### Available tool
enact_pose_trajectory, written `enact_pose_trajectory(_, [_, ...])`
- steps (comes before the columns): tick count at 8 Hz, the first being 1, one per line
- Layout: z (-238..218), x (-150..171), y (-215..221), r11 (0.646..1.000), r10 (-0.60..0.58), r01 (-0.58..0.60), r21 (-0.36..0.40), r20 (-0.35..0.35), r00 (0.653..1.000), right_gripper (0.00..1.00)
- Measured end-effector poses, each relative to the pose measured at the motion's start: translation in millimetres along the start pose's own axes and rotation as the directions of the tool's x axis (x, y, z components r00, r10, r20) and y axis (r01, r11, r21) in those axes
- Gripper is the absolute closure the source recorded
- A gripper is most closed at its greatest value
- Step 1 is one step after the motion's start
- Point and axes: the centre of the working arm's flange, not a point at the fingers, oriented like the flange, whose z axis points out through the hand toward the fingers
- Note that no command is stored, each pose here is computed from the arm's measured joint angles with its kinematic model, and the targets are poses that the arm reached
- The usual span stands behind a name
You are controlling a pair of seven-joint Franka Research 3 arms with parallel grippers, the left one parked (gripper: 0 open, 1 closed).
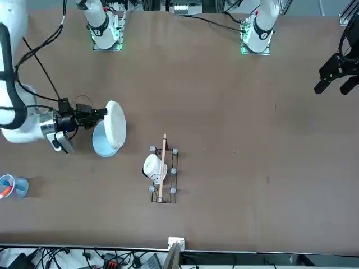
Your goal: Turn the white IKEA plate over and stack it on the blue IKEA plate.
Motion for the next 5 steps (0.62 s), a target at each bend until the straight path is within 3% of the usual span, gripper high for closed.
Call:
enact_pose_trajectory(3, [3.0,-24.0,32.9,0.973,-0.14,0.139,0.182,-0.006,0.99,0.99])
enact_pose_trajectory(5, [-18.4,-46.9,50.6,0.946,-0.198,0.204,0.253,-0.049,0.979,0.99])
